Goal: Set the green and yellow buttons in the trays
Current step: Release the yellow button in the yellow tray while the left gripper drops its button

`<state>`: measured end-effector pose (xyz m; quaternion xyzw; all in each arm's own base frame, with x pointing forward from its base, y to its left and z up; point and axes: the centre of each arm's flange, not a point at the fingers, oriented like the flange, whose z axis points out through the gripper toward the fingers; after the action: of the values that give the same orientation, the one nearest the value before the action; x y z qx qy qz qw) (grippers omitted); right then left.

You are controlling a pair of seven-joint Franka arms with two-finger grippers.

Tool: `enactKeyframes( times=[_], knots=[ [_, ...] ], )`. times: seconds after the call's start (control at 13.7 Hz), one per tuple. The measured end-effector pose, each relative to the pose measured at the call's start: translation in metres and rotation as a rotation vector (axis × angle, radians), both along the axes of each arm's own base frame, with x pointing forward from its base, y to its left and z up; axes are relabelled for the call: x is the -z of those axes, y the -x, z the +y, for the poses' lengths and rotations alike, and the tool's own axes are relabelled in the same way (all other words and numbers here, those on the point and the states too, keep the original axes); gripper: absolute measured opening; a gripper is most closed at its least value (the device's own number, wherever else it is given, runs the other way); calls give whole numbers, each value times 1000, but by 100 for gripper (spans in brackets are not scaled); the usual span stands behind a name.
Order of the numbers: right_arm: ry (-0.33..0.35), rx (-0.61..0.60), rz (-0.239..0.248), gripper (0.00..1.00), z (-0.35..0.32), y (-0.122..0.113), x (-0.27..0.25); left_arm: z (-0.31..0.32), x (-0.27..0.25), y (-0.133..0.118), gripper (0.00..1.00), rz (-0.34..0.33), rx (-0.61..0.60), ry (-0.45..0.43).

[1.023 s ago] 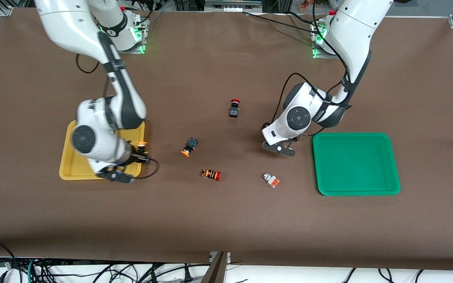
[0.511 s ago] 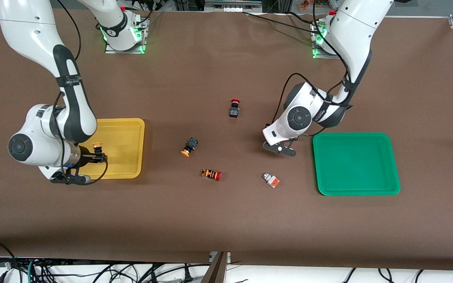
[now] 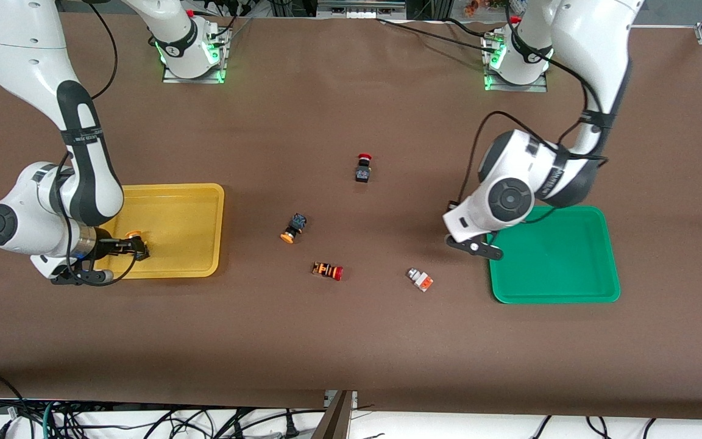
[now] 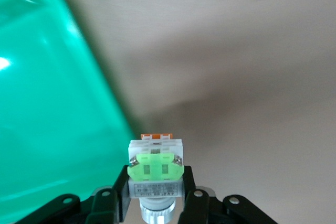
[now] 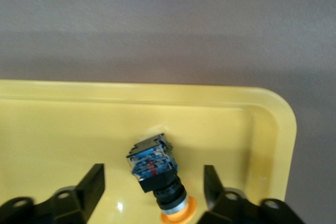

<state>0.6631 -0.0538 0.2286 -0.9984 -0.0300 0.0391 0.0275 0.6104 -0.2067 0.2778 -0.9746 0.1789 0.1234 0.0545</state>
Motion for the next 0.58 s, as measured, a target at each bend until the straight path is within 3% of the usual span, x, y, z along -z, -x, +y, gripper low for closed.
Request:
enactKeyframes(
  times=[0.29, 0.58],
  knots=[
    [-4, 76, -29, 88, 85, -9, -23, 77, 25, -22, 41, 34, 163, -17],
    [13, 259, -15, 88, 230, 13, -30, 106, 66, -29, 45, 51, 222, 26]
  ],
)
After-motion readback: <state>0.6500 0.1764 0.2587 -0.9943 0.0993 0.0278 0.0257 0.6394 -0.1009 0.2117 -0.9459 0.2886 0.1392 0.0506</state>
